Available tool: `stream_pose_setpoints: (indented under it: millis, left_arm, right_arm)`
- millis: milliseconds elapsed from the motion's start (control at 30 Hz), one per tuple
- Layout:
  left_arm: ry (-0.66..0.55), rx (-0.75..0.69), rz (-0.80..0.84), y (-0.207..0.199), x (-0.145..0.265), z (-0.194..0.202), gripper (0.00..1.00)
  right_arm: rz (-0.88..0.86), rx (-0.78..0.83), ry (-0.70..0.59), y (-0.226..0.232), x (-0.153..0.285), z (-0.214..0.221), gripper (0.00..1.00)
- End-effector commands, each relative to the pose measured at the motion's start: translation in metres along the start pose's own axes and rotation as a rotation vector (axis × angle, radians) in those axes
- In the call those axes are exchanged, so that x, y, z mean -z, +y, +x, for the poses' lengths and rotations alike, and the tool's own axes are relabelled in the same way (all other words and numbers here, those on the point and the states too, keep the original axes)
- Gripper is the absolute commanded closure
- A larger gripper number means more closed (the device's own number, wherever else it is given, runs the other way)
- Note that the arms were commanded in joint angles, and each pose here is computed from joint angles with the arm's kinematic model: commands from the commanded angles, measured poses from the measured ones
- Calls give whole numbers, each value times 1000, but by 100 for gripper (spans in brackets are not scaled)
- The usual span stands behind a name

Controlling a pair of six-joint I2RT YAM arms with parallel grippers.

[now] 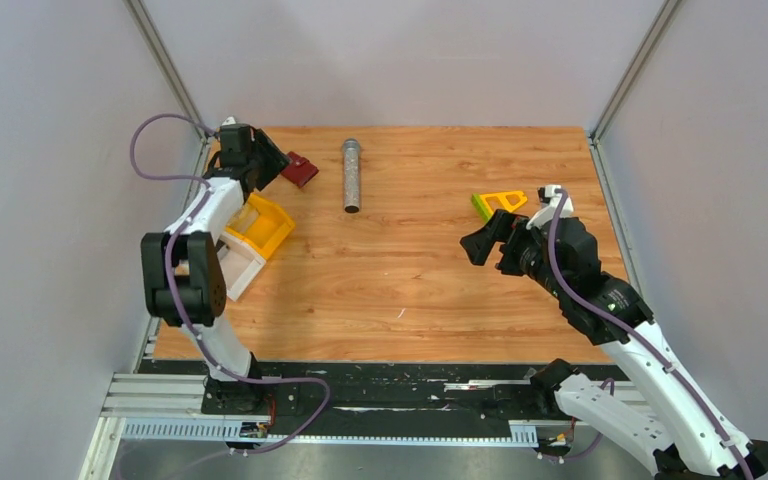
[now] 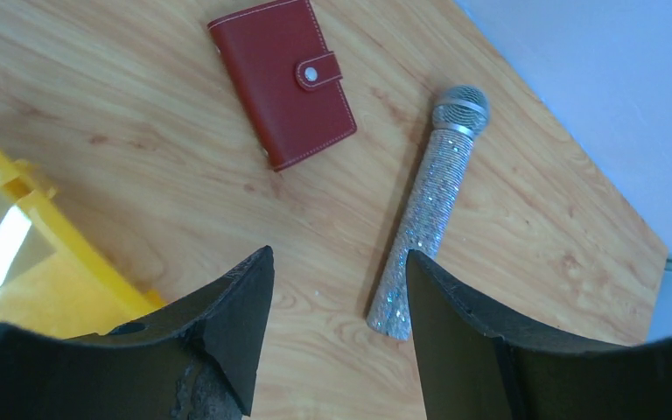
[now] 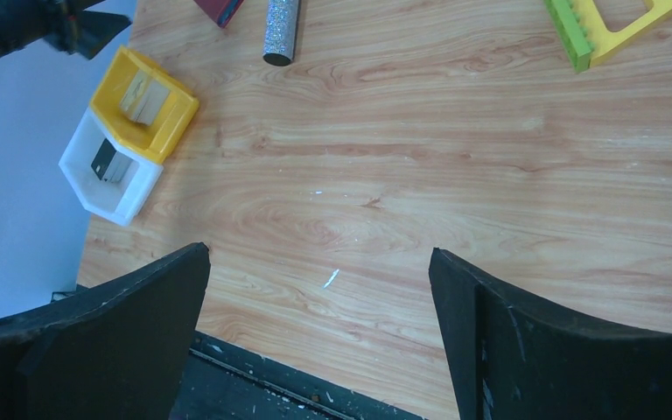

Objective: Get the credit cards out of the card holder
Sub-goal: Move the card holder to the center of the board.

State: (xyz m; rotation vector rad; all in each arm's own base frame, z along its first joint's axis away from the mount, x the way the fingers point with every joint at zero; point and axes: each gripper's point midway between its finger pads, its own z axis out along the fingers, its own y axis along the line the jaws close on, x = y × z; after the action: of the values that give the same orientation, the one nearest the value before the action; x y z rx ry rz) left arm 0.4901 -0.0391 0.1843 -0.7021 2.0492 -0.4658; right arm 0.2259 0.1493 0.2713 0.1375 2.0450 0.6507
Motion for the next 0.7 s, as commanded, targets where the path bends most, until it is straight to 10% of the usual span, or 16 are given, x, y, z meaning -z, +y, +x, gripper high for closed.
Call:
stream_pose_setpoints:
  millis: [0,667]
  left_arm:
    - [-57,83,58,-16,-36,-36,35]
    - [-32,147,-107,16,-120,-25,41]
  right_arm:
    - [-74,-3,-30,16,2,-9,0]
    - [-53,13,-21,13,-7,-7,1]
